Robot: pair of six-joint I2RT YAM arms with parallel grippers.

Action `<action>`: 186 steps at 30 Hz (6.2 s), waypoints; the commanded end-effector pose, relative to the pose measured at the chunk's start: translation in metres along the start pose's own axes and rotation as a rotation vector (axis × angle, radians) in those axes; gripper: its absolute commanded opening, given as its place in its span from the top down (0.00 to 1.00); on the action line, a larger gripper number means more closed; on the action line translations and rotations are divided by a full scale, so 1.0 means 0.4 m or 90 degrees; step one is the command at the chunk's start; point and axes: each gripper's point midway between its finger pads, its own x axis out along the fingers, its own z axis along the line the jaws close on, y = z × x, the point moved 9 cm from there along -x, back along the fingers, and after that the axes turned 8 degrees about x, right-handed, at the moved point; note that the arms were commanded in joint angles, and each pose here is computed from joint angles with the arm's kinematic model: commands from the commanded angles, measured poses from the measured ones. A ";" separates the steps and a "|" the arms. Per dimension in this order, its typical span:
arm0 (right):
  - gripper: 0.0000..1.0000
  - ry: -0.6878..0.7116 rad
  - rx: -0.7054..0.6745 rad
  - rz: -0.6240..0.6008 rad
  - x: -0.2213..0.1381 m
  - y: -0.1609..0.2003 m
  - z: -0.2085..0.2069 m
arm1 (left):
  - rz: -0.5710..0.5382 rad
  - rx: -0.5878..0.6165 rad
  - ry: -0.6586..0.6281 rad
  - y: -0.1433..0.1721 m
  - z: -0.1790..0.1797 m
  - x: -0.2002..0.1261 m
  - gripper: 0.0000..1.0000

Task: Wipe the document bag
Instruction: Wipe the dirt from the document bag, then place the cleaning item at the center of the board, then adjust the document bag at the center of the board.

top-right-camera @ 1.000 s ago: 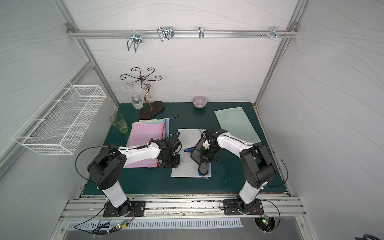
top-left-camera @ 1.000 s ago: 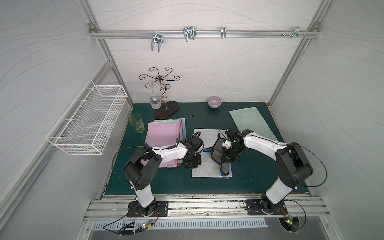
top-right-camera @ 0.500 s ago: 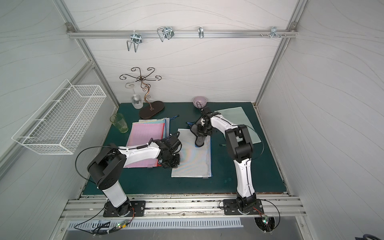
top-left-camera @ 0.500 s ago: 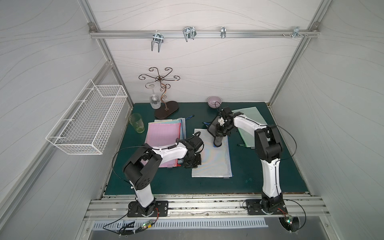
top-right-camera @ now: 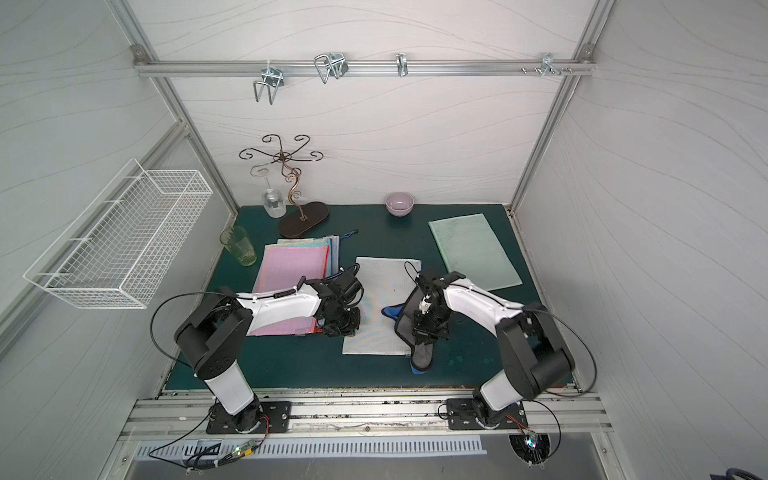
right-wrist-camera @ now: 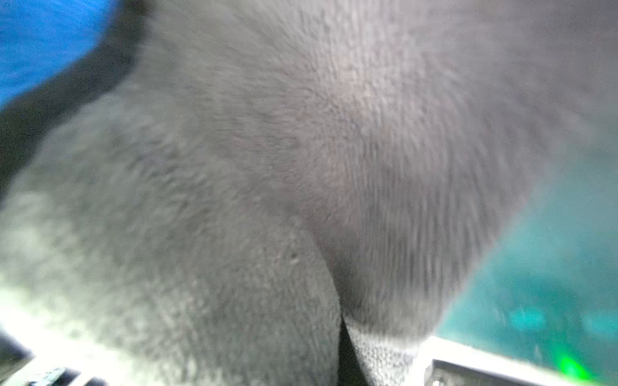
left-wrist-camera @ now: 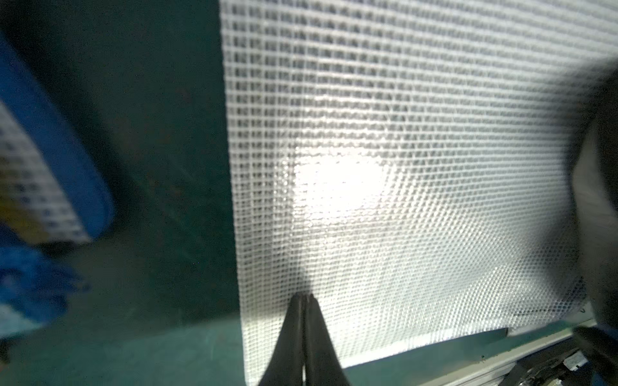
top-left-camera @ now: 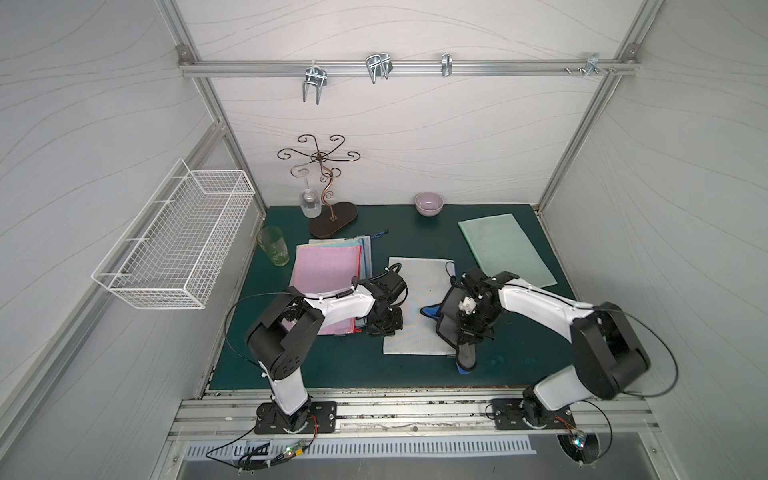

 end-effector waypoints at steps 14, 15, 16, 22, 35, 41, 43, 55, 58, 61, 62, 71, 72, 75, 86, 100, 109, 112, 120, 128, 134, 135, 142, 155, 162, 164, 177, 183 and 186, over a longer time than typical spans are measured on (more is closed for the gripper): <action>1.00 -0.023 0.367 -0.200 -0.129 -0.007 -0.281 | -0.094 0.189 -0.006 -0.003 -0.173 -0.132 0.72; 1.00 -0.019 0.369 -0.205 -0.126 -0.009 -0.284 | -0.094 0.213 -0.007 0.001 -0.203 -0.133 0.70; 1.00 -0.017 0.368 -0.207 -0.123 -0.011 -0.287 | -0.091 0.232 -0.007 0.003 -0.228 -0.130 0.68; 0.86 -0.018 0.373 -0.215 -0.106 -0.014 -0.306 | -0.064 0.328 0.002 0.026 -0.357 -0.084 0.53; 0.44 -0.122 0.381 -0.229 -0.110 -0.042 -0.312 | -0.025 0.408 -0.101 0.014 -0.495 0.027 0.39; 0.28 -0.149 0.374 -0.228 -0.098 -0.033 -0.317 | -0.021 0.402 -0.152 0.003 -0.512 0.081 0.38; 0.27 -0.158 0.369 -0.227 -0.094 -0.030 -0.317 | -0.019 0.399 -0.159 0.000 -0.518 0.100 0.37; 0.28 -0.189 0.363 -0.231 -0.096 -0.029 -0.321 | 0.030 0.361 -0.235 0.000 -0.497 0.174 0.36; 0.28 -0.189 0.363 -0.234 -0.096 -0.030 -0.322 | 0.043 0.352 -0.246 0.004 -0.485 0.183 0.68; 0.29 -0.189 0.364 -0.237 -0.098 -0.030 -0.325 | 0.051 0.340 -0.250 0.006 -0.472 0.188 0.86; 0.29 -0.189 0.364 -0.237 -0.098 -0.029 -0.325 | 0.050 0.339 -0.248 0.005 -0.472 0.186 0.92; 0.35 -0.200 0.342 -0.255 -0.107 -0.019 -0.319 | -0.081 0.361 -0.100 -0.013 -0.494 -0.025 1.00; 0.37 -0.202 0.340 -0.259 -0.108 -0.017 -0.318 | -0.106 0.364 -0.058 -0.016 -0.499 -0.074 1.00; 0.41 -0.205 0.335 -0.269 -0.114 -0.013 -0.316 | -0.165 0.350 0.103 -0.024 -0.494 -0.215 1.00; 0.46 -0.214 0.321 -0.279 -0.119 -0.022 -0.313 | -0.301 0.196 0.512 -0.067 -0.380 -0.491 1.00; 0.52 -0.211 0.257 -0.273 -0.101 -0.029 -0.285 | -0.252 -0.203 0.698 -0.108 -0.069 -0.194 1.00; 0.52 -0.189 0.225 -0.278 -0.104 -0.027 -0.262 | -0.307 -0.096 0.697 -0.134 -0.198 -0.464 1.00; 0.52 -0.185 0.221 -0.281 -0.107 -0.028 -0.258 | -0.313 -0.118 0.743 -0.119 -0.235 -0.518 1.00; 0.52 -0.183 0.217 -0.284 -0.109 -0.027 -0.256 | -0.299 -0.249 0.780 -0.075 -0.226 -0.456 1.00; 0.53 -0.183 0.204 -0.294 -0.112 -0.016 -0.252 | -0.268 -0.402 0.661 -0.043 -0.049 -0.194 1.00; 0.53 -0.176 0.183 -0.296 -0.111 -0.015 -0.239 | -0.276 -0.400 0.600 -0.052 0.004 -0.140 1.00; 0.53 -0.170 0.175 -0.299 -0.111 -0.014 -0.234 | -0.277 -0.392 0.596 -0.056 0.002 -0.144 1.00; 0.36 -0.110 0.161 -0.291 -0.102 -0.023 -0.223 | -0.289 -0.403 0.610 -0.069 -0.001 -0.152 1.00; 0.01 -0.029 0.091 -0.379 -0.204 0.032 -0.157 | -0.340 -0.446 0.698 -0.036 -0.021 -0.315 1.00; 0.01 -0.020 0.083 -0.378 -0.204 0.023 -0.150 | -0.344 -0.592 0.734 0.003 0.028 -0.259 1.00; 0.01 -0.023 0.086 -0.370 -0.194 0.019 -0.149 | -0.338 -0.607 0.716 0.010 0.040 -0.237 1.00; 0.01 -0.024 0.077 -0.366 -0.175 0.009 -0.146 | -0.402 -0.463 0.484 0.066 0.084 -0.281 0.36; 0.01 -0.031 0.068 -0.358 -0.159 -0.001 -0.141 | -0.381 -0.361 0.435 0.024 0.066 -0.275 0.33; 0.01 -0.025 0.064 -0.356 -0.159 0.000 -0.141 | -0.311 -0.287 0.385 0.010 0.032 -0.265 0.32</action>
